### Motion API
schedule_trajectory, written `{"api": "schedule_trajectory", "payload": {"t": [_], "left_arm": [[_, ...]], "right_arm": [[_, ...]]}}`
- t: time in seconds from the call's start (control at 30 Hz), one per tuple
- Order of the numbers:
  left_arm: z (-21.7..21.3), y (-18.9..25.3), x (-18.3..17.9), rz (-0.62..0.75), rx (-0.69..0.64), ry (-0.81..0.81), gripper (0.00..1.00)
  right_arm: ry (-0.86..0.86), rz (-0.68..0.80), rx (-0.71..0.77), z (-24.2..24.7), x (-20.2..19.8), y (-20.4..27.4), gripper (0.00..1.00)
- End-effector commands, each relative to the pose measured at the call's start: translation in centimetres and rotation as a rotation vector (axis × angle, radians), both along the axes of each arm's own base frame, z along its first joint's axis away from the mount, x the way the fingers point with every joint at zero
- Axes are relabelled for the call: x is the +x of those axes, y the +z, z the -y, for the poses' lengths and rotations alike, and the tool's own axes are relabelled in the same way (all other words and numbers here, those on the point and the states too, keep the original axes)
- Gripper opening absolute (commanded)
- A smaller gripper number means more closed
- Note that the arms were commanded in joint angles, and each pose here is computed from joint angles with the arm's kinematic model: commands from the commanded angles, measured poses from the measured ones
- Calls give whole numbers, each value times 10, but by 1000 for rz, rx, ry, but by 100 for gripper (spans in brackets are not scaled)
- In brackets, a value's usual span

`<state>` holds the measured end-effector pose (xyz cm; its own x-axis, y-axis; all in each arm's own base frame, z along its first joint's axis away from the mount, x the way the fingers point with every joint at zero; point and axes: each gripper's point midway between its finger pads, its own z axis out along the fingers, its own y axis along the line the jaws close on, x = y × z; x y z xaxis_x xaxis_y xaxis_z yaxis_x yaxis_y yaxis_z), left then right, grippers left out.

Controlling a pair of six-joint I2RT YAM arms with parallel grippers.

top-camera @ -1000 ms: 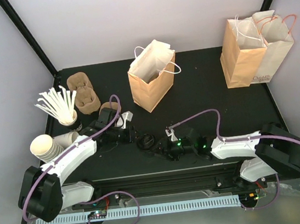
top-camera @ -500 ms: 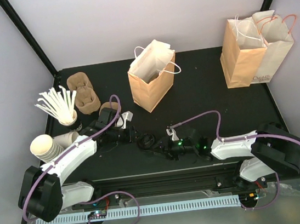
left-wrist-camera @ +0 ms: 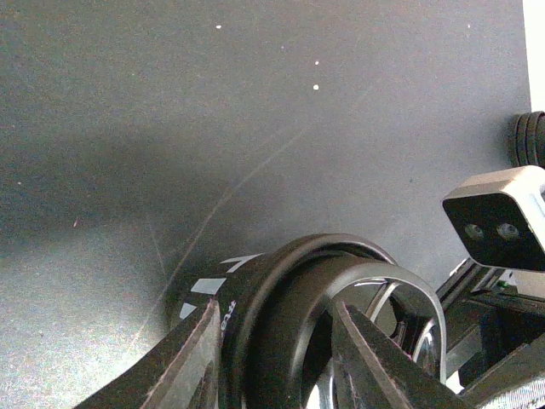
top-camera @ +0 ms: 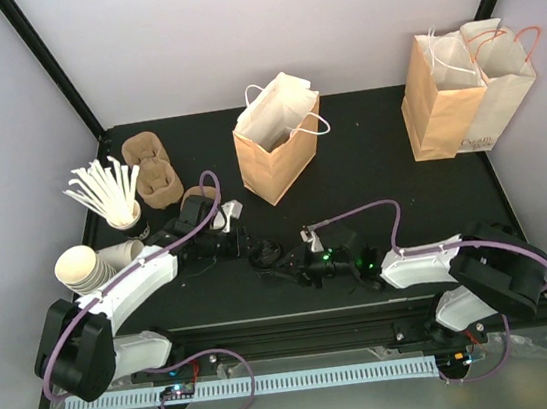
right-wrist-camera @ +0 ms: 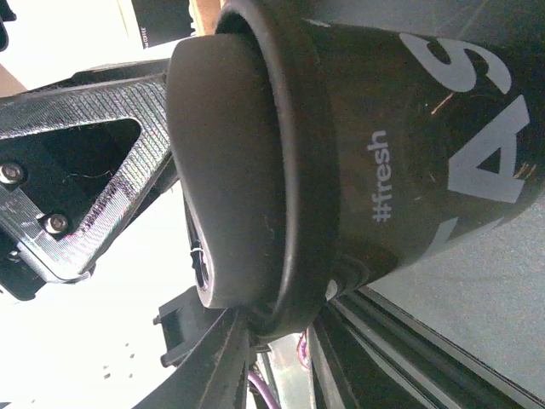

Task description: Pack the takeout coffee

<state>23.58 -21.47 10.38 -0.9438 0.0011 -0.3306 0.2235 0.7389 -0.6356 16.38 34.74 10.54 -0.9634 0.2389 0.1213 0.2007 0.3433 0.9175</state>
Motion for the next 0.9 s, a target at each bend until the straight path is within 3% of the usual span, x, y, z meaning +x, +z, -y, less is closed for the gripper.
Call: {"api": "schedule_trajectory", "payload": {"t": [0.0,0.87], "left_arm": [[-16,-38,-27,-140,106,-1,38],[-17,-59,-38,-152,38,60,37]], "right_arm": [[-87,0,-55,8,21,-16,21],[-65,-10,-184,18,17,-46,14]]}}
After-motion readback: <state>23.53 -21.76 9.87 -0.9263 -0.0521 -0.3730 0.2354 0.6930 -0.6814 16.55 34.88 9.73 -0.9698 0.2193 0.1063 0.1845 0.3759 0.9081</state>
